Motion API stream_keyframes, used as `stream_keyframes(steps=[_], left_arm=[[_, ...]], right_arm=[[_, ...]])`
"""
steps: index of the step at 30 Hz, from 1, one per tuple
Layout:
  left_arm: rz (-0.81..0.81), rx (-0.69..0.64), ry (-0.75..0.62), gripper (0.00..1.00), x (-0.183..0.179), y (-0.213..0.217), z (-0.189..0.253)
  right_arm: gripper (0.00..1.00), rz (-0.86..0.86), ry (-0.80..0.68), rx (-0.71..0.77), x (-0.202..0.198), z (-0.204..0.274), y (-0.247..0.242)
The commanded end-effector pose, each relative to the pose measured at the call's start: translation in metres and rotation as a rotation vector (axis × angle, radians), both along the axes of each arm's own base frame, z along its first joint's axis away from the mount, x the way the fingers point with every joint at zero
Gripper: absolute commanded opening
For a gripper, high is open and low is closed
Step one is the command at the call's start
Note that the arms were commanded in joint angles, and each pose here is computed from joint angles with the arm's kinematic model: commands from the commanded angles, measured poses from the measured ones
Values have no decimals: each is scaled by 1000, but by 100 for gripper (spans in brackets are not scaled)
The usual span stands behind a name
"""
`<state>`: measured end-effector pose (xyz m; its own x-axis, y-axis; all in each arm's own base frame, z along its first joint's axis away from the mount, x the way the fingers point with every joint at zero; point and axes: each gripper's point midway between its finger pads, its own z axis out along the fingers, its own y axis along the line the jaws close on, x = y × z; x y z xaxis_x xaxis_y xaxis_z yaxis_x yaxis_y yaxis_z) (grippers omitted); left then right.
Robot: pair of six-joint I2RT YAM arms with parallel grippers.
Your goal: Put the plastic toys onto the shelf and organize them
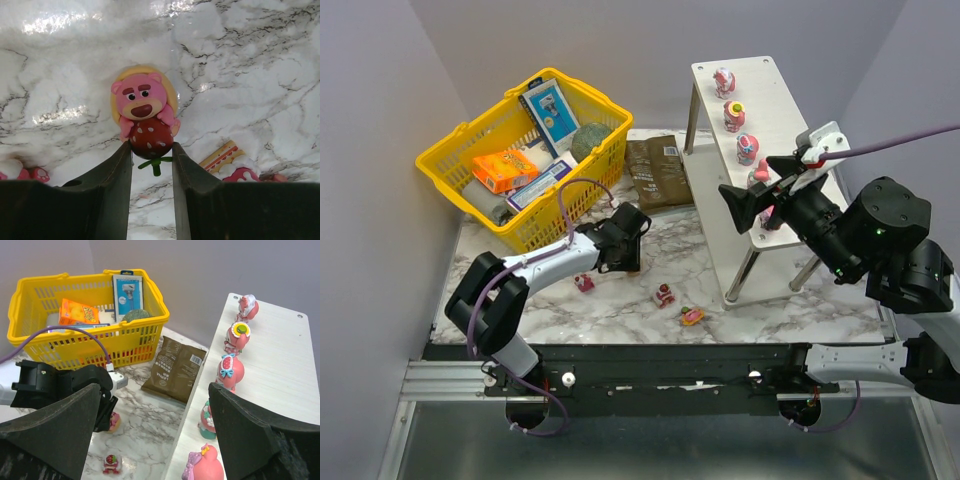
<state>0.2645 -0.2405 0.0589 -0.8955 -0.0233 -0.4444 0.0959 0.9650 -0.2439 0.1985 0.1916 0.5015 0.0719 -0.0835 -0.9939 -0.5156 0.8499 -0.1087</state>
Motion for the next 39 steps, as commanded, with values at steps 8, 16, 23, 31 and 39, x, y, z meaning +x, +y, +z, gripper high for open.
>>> stream_keyframes(steps=[8,16,23,31,39], left_arm=[[-461,-52,-302,0,6,-71,77],[-753,-202,-458,0,-9,-130,116],[-945,-213,-508,0,-23,-177,112],[-1038,-171,-540,0,-27,-206,100],[-1064,-134,-566,5,-27,-212,90]], right_arm=[[95,-78,-44,24,5,15,-20],[95,-94,-48,39,3,17,-29],[95,-111,-52,39,0,18,-40],[95,-130,-54,26,-1,21,-49],[96,-139,-53,10,0,19,-52]])
